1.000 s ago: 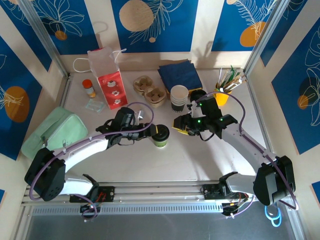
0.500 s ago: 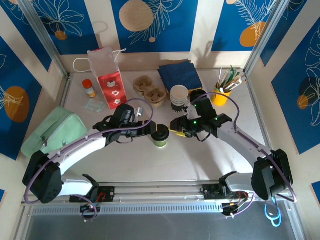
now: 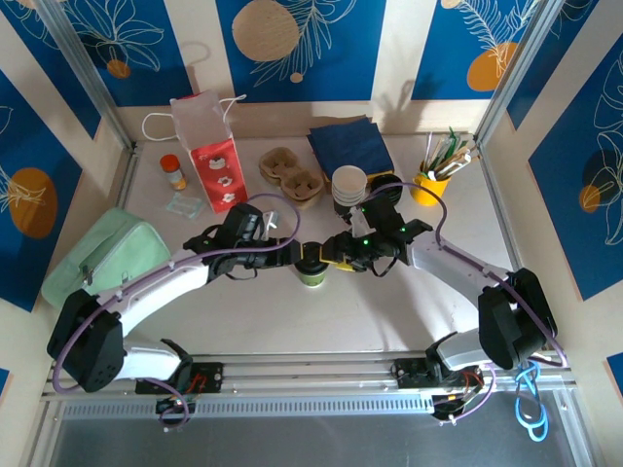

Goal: Pack the takeout coffee

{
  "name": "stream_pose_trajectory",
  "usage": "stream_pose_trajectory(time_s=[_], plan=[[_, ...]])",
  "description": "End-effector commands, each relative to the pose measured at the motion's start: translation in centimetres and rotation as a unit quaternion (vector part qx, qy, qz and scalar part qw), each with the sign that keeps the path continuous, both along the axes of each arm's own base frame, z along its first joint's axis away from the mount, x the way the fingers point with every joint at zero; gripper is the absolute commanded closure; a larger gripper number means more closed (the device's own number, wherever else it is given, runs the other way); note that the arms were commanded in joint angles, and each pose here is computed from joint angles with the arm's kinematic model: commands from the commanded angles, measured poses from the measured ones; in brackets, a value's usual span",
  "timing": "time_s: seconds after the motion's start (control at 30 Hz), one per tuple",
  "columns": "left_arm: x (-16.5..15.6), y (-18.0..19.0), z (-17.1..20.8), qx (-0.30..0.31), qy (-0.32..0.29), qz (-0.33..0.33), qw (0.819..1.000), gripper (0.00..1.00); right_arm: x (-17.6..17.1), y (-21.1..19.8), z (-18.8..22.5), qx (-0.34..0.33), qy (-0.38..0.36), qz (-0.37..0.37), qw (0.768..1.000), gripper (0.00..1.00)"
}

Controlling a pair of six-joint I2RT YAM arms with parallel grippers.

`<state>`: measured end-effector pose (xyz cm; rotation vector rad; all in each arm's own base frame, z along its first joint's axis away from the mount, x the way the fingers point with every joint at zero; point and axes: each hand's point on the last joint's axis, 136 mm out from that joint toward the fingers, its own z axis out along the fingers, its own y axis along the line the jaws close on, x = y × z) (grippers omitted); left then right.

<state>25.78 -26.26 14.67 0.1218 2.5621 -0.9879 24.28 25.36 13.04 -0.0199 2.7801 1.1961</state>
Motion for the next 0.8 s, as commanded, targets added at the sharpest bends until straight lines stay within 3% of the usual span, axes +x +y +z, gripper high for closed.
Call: stream_pose_trajectory(time_s=[0.0,0.77], plan=[[0.6,-0.4,0.2,-0.008,-0.010,-0.010,1.000,0.35,0.7,0.5,1.1,0.005,-0.022,0.004,1.000,0.45],[0.7,-0.7,-3.0,0.007,0.024,-0.018,1.000,0.43,1.7,-0.2,-1.0,-0.040,-0.008,-0.014,0.999,0.48]])
